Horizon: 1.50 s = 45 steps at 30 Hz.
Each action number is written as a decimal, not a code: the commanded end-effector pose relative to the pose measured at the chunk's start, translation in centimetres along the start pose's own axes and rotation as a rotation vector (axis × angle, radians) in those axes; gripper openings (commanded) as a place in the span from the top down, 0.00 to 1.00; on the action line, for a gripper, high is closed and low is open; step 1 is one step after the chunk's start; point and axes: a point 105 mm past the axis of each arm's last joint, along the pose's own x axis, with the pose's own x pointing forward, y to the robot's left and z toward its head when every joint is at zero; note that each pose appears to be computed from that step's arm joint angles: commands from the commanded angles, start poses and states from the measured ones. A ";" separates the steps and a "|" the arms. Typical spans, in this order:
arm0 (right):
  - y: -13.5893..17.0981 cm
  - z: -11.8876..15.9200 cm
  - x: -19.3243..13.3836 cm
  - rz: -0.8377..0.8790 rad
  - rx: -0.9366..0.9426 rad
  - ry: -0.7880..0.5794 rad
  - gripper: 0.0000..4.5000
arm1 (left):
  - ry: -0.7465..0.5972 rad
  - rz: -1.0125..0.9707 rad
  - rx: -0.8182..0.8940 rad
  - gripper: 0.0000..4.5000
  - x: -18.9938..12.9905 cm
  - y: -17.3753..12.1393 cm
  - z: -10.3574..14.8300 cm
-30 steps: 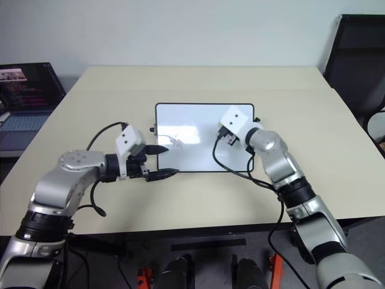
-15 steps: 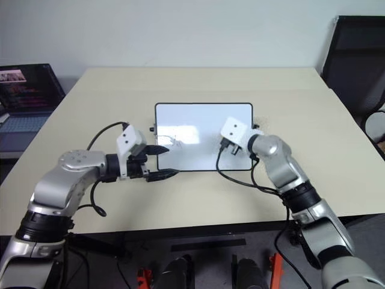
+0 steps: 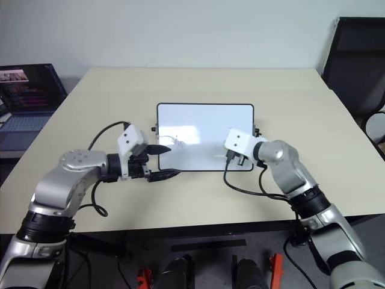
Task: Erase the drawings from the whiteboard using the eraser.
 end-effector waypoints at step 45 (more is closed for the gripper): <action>-0.9 -3.4 -0.9 -0.058 0.113 0.121 0.74 | -0.071 -0.002 0.039 0.00 0.4 0.3 2.0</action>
